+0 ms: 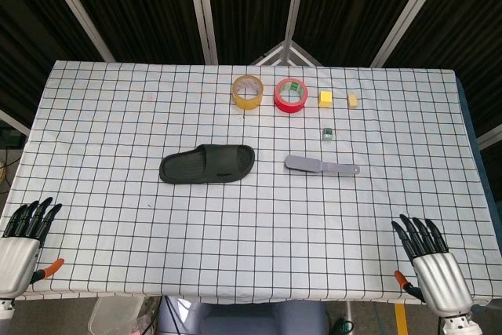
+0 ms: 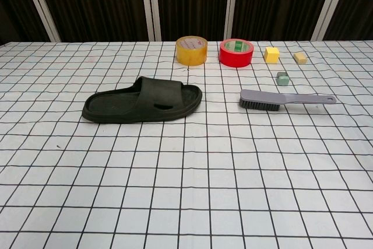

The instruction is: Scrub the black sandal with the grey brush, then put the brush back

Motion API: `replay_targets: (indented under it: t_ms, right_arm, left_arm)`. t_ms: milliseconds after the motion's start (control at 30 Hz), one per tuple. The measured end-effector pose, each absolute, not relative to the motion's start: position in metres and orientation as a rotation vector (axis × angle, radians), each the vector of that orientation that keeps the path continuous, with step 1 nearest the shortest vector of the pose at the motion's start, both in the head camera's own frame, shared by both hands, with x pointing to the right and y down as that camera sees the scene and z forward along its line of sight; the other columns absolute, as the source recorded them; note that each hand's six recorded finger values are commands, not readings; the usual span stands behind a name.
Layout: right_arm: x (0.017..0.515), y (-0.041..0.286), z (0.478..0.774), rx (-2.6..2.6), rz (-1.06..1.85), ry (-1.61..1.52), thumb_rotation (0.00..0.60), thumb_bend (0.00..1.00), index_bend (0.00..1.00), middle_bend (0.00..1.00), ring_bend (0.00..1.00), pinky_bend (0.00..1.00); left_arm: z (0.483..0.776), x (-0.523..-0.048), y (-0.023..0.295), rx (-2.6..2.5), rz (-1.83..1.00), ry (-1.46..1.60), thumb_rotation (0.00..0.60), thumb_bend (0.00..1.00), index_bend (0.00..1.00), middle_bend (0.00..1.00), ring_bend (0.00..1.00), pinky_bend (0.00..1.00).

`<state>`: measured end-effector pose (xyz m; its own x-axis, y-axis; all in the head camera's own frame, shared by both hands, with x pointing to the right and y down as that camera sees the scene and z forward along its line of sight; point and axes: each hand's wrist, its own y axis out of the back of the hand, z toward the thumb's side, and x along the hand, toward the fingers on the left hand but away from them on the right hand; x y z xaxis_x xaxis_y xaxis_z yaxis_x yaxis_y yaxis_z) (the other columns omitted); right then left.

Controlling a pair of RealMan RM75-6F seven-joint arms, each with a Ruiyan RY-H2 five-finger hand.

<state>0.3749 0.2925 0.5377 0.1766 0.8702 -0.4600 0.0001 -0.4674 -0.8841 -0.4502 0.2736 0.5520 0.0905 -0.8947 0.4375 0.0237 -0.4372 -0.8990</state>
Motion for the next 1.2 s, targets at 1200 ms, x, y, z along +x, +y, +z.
replay_targets:
  t_ms: [1200]
  right_arm:
    - [0.301, 0.163, 0.612, -1.687, 1.385, -0.629, 0.600, 0.30, 0.08, 0.05, 0.01, 0.12]
  left_arm:
    - [0.580, -0.431, 0.245, -1.507, -1.339, 0.910, 0.600, 0.07, 0.00, 0.00, 0.00, 0.06]
